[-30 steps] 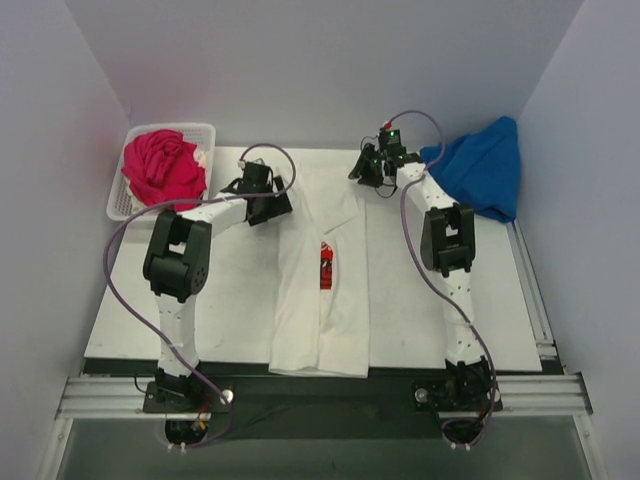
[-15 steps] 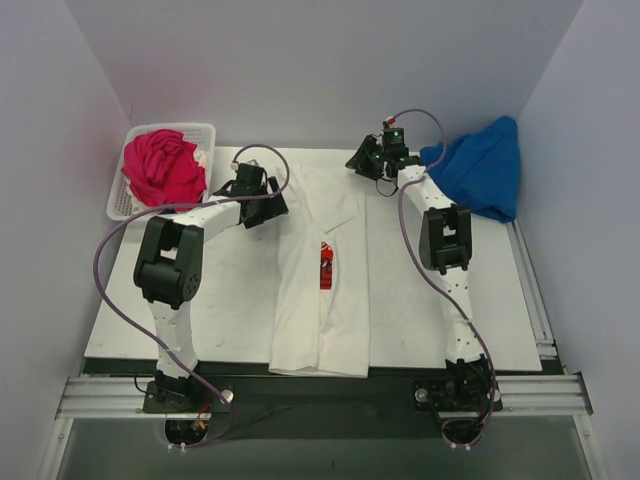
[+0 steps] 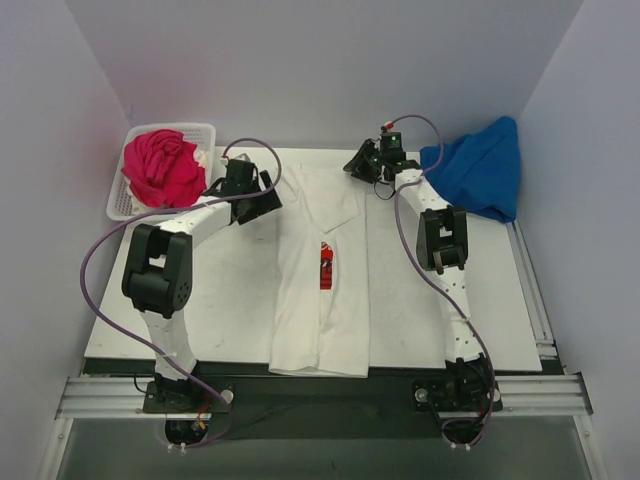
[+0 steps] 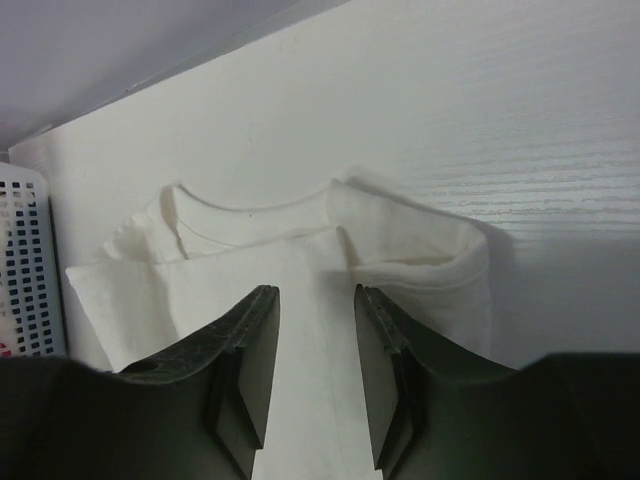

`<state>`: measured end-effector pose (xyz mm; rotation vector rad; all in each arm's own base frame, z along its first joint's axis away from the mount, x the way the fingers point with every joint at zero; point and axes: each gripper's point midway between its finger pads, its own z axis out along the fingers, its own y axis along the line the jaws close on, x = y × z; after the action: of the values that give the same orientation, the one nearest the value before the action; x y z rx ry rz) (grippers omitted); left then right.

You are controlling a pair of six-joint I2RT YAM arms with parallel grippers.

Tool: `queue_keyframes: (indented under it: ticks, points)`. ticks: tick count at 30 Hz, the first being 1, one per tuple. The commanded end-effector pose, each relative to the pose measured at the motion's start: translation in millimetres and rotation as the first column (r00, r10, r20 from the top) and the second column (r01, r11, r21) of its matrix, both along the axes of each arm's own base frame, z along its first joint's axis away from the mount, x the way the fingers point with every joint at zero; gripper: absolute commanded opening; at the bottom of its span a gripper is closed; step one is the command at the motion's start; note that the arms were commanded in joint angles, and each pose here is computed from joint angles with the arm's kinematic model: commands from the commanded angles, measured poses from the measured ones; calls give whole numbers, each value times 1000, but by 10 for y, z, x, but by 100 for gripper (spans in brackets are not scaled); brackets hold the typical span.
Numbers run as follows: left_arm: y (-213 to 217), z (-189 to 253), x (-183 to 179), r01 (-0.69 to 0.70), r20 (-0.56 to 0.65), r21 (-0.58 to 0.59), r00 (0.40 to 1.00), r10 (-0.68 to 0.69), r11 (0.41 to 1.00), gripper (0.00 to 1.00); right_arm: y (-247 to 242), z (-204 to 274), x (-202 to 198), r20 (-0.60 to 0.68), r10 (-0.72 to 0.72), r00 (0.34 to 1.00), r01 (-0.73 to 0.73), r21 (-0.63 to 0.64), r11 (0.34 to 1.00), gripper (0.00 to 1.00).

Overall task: Fold and stack the t-shirts
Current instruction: Fold the tshirt

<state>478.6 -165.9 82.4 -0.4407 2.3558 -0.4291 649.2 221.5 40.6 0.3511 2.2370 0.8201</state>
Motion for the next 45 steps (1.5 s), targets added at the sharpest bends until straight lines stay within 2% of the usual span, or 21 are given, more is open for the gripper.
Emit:
queue_keyframes:
  ticks: [1,4,7,8,12,15,18,31,35,39,45]
  points:
    - [38,303,62,-19,72,-33,997,21,999,89,107,164,56,42,15,999,-15,20,1000,36]
    - [62,293,63,-27,69,-31,997,29,999,89,137,143,41,38,24,999,-25,23,999,21]
    - [86,290,62,-32,66,-31,997,34,999,89,161,143,38,40,29,999,-30,23,999,18]
    - [87,286,60,-31,66,-30,997,33,999,89,165,137,39,42,31,999,-31,18,999,19]
    - [98,291,59,-32,67,-32,997,34,999,89,119,71,-1,13,22,1000,-22,-10,1000,33]
    - [100,291,61,-32,68,-36,997,34,999,89,90,76,1,15,15,1000,-15,-27,1000,40]
    - [93,294,62,-32,68,-40,997,34,999,89,71,96,7,20,11,1000,-10,-39,999,41]
    - [94,260,43,-31,60,-45,998,34,999,89,27,21,-7,-6,1,1000,-1,-40,999,43]
    - [99,271,48,-35,62,-49,997,38,998,89,84,-14,-30,-23,22,999,-23,-11,1000,39]
    - [116,274,42,-39,62,-50,997,43,998,89,120,-55,-49,-39,31,999,-31,11,999,31]
    - [142,285,36,-44,65,-51,997,47,998,89,164,-57,-67,-44,43,998,-42,25,999,31]
